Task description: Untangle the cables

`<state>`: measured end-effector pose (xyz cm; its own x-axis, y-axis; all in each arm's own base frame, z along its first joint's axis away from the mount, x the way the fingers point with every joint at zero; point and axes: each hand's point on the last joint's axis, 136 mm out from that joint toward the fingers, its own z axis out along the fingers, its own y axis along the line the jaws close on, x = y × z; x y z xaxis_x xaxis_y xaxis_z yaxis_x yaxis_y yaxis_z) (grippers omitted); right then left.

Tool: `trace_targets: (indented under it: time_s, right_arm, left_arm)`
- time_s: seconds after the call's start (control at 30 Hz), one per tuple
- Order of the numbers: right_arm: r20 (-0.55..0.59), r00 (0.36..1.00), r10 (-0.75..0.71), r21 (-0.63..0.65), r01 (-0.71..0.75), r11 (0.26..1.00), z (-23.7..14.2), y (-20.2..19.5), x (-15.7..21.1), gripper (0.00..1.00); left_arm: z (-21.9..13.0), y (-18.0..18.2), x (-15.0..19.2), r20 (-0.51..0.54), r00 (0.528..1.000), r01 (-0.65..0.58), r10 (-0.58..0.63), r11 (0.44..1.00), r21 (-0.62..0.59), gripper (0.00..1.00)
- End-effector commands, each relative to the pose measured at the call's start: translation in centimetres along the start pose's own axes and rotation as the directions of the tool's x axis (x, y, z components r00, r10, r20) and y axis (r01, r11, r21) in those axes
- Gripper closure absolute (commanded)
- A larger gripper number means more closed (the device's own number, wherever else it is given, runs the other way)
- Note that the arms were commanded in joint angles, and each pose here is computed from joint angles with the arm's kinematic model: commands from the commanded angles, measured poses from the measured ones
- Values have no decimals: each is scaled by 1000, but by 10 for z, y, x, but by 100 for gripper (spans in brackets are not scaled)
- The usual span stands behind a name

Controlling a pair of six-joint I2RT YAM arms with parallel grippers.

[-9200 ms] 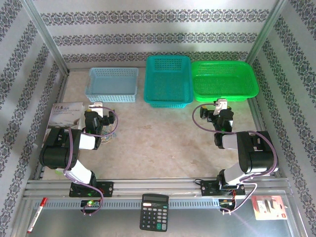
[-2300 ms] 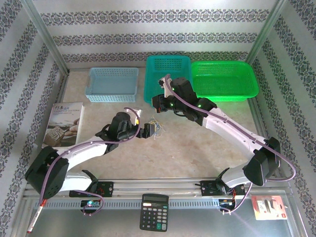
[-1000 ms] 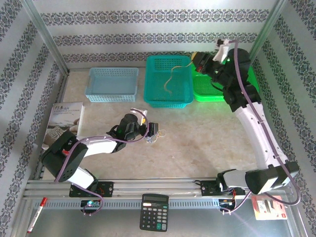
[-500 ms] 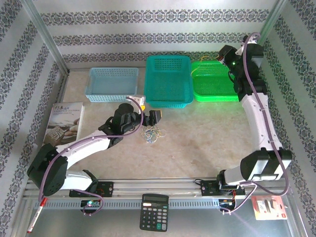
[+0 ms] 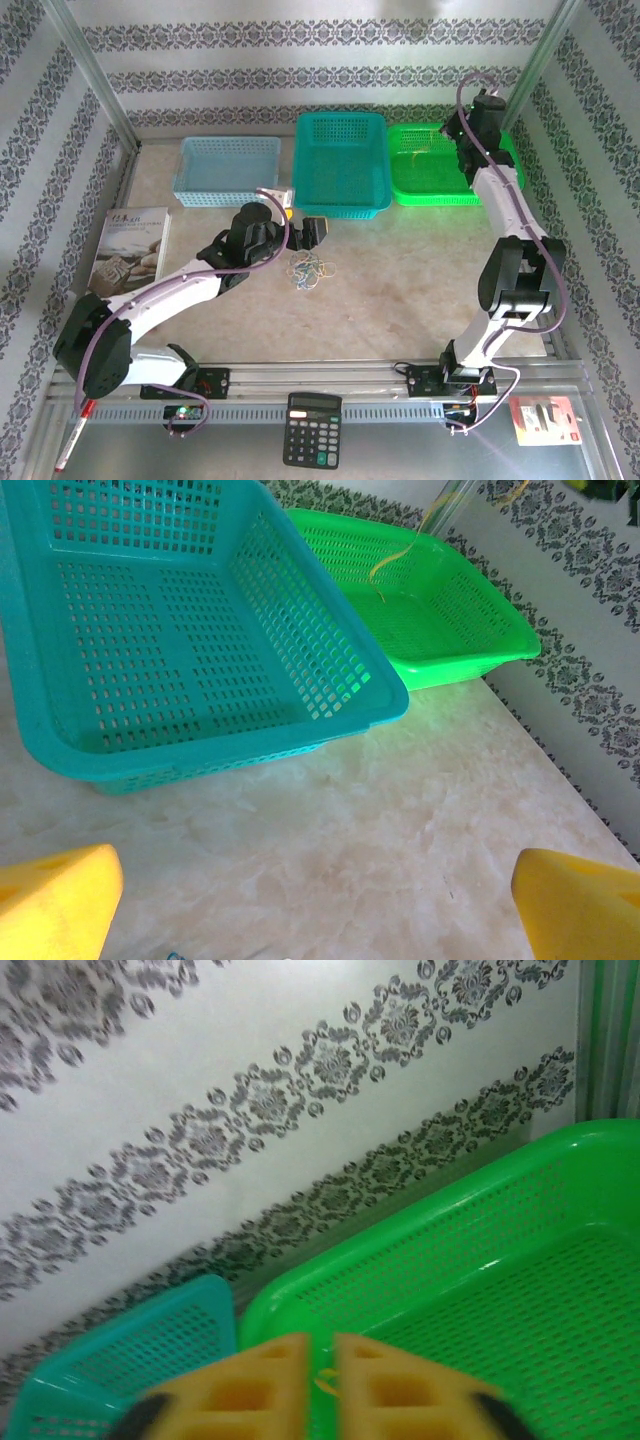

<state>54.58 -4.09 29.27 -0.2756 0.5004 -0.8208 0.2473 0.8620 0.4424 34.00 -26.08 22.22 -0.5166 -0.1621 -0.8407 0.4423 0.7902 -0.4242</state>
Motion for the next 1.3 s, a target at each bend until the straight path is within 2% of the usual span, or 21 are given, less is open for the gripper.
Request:
trace_targets:
  time_s: [0.0,0.07,0.2,0.43,0.63,0.93,1.1,1.27]
  right_arm:
    - [72,996,-50,-8,50,999,1,9,-20,52]
    - [60,997,-45,-16,46,999,4,9,-13,44]
    - [52,997,-50,-38,52,998,-1,13,-8,38]
    - [32,999,-18,-132,22,991,-34,33,6,34]
    - [-37,998,-47,-235,37,971,-75,65,47,33]
    - [-200,960,-195,-380,107,919,-147,103,154,32]
    - [-308,900,-308,-448,149,882,-177,114,235,32]
    - [-394,835,-384,-442,194,876,-187,106,296,29]
  left_arm:
    - [2,2,-11,19,1000,20,-20,1000,-13,0]
    - [2,1,-12,19,1000,23,-23,1000,-8,0]
    - [0,2,-14,22,999,29,-29,999,-13,0]
    - [-3,9,-10,28,998,55,-55,998,-26,0]
    - [-4,21,-1,18,997,80,-79,995,-63,0]
    - [-15,45,15,-7,993,113,-116,977,-179,0]
    - [-24,61,31,-50,983,157,-175,952,-261,0]
    - [-29,63,51,-132,971,156,-199,948,-277,0]
